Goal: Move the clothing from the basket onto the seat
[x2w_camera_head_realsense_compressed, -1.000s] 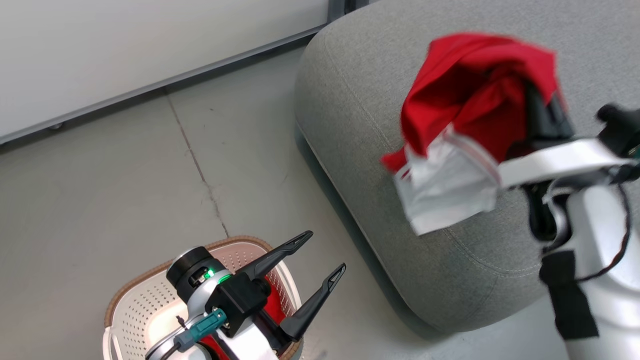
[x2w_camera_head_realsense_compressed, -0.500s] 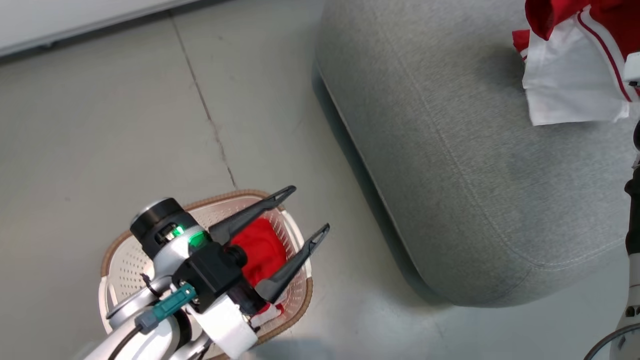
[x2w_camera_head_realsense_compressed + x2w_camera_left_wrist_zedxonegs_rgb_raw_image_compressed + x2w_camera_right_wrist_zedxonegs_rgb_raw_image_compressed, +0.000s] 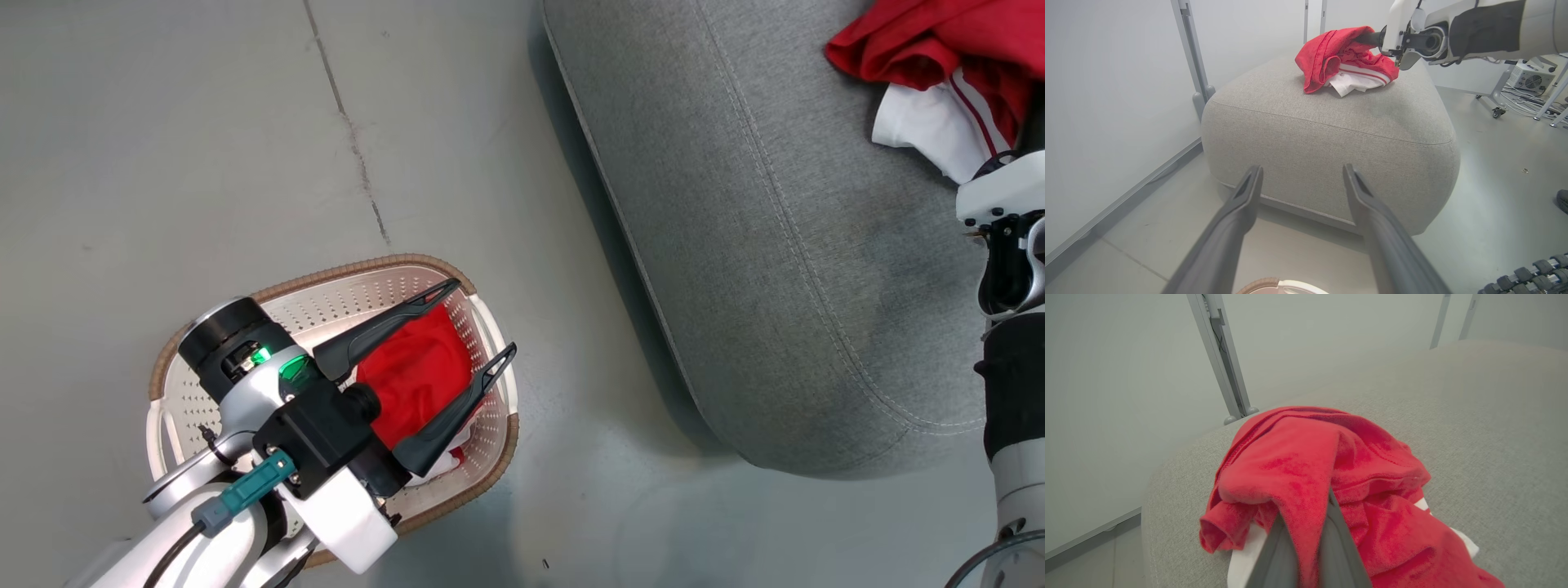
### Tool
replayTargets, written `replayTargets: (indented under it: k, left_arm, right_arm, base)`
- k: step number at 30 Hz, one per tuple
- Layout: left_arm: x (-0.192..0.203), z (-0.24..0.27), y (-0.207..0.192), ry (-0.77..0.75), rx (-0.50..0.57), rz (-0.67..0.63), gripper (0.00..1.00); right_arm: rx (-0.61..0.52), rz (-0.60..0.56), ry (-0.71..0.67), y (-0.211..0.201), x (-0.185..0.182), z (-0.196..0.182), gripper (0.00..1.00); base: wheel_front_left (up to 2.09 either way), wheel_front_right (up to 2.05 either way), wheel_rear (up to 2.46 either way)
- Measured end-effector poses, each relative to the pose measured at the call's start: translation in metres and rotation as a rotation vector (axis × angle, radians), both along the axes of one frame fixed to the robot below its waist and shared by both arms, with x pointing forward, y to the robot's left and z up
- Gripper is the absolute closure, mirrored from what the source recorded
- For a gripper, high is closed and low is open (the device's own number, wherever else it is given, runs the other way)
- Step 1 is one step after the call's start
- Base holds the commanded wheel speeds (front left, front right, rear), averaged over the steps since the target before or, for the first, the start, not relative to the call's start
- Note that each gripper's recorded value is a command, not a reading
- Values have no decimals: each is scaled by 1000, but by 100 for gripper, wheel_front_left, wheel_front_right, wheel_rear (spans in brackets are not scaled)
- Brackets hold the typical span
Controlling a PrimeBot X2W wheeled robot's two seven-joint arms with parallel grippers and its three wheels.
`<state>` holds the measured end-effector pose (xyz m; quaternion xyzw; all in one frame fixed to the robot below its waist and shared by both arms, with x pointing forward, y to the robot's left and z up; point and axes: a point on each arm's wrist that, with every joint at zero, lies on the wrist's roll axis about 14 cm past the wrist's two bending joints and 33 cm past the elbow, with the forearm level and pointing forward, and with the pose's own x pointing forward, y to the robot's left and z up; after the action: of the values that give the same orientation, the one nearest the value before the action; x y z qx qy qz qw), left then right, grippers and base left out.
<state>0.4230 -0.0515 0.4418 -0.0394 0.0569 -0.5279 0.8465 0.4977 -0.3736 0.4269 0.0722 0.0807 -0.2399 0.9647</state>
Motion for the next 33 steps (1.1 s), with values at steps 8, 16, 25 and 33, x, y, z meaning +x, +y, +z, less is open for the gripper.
replayTargets:
  k: [8, 16, 25, 33]
  left_arm:
    - [-4, 18, -2, -21, -27, 40, 0]
    - [-10, 45, 7, -39, -55, 158, 0]
    - [-7, 62, 54, -44, -72, 401, 0]
    - [-5, 68, 128, -45, -75, 694, 0]
  right_arm:
    - [-60, 5, 0, -7, -23, 19, 0]
    - [-89, 47, -50, 8, -52, 44, 0]
    - [-88, 215, -129, 73, -57, 60, 0]
    - [-60, 380, -223, 138, -52, 81, 0]
  base:
    - [0, 0, 0]
    - [0, 0, 0]
    - [0, 0, 0]
    - [0, 0, 0]
